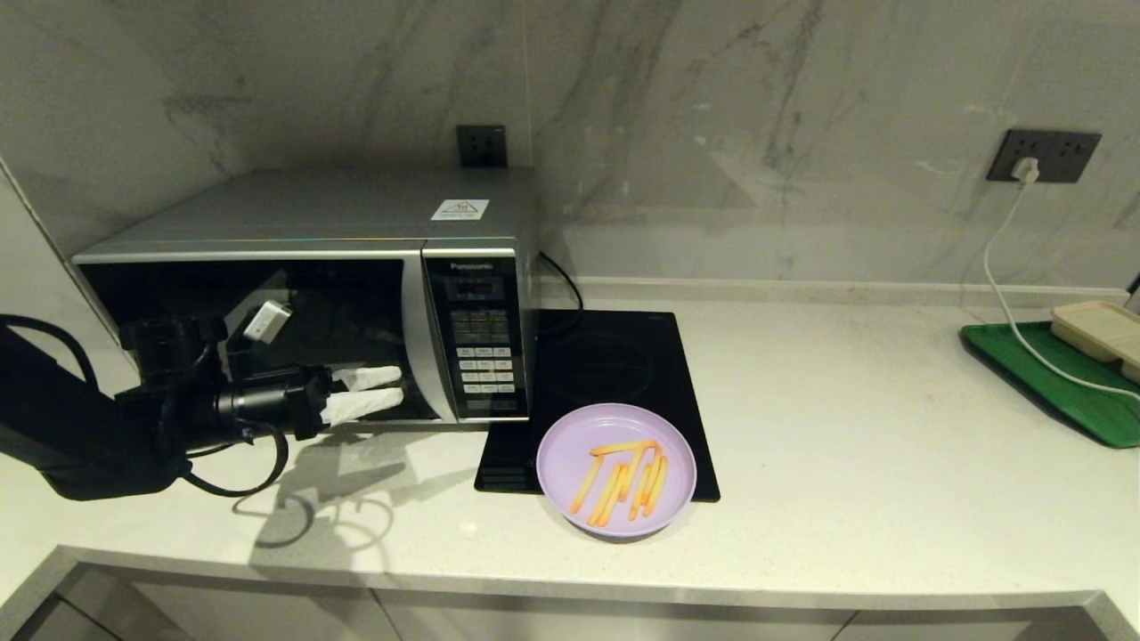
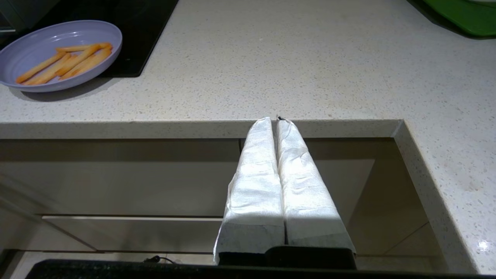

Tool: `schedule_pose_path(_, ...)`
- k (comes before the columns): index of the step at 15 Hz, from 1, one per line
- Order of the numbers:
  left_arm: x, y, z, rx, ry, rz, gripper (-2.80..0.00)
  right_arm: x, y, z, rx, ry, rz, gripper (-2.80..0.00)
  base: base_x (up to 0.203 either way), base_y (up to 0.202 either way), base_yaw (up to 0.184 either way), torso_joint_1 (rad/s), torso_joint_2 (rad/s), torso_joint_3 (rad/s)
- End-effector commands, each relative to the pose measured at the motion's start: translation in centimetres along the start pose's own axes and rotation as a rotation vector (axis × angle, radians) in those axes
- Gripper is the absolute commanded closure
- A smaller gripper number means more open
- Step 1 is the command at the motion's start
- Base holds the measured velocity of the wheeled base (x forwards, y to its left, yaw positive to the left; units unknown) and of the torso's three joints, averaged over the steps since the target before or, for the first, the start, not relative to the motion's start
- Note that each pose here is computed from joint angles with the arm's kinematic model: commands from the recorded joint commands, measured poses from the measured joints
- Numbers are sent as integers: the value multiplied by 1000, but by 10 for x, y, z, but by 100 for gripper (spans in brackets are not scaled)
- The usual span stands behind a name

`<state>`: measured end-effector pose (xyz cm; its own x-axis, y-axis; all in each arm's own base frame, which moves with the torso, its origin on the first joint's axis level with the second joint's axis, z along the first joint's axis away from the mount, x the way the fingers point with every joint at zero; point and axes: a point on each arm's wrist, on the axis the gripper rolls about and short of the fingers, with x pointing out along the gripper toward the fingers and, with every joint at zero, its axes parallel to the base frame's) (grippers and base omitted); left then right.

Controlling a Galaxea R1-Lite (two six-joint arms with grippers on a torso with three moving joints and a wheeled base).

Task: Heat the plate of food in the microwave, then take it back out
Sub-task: Open the microwave oven

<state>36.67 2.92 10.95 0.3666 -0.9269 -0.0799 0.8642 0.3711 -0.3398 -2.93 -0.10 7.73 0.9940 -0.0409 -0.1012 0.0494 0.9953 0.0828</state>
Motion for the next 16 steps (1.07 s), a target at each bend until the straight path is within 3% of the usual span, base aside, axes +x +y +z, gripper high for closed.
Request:
schedule_pose_path(1, 0, 5, 3, 16, -6, 1, -280, 0, 0, 0, 1, 2, -1, 0, 0, 0, 0, 0, 0, 0)
schedule_pose_path(16, 28, 17, -6, 58, 4, -46, -280, 0, 0, 0, 0, 2, -1, 0, 0, 0, 0, 0, 0, 0)
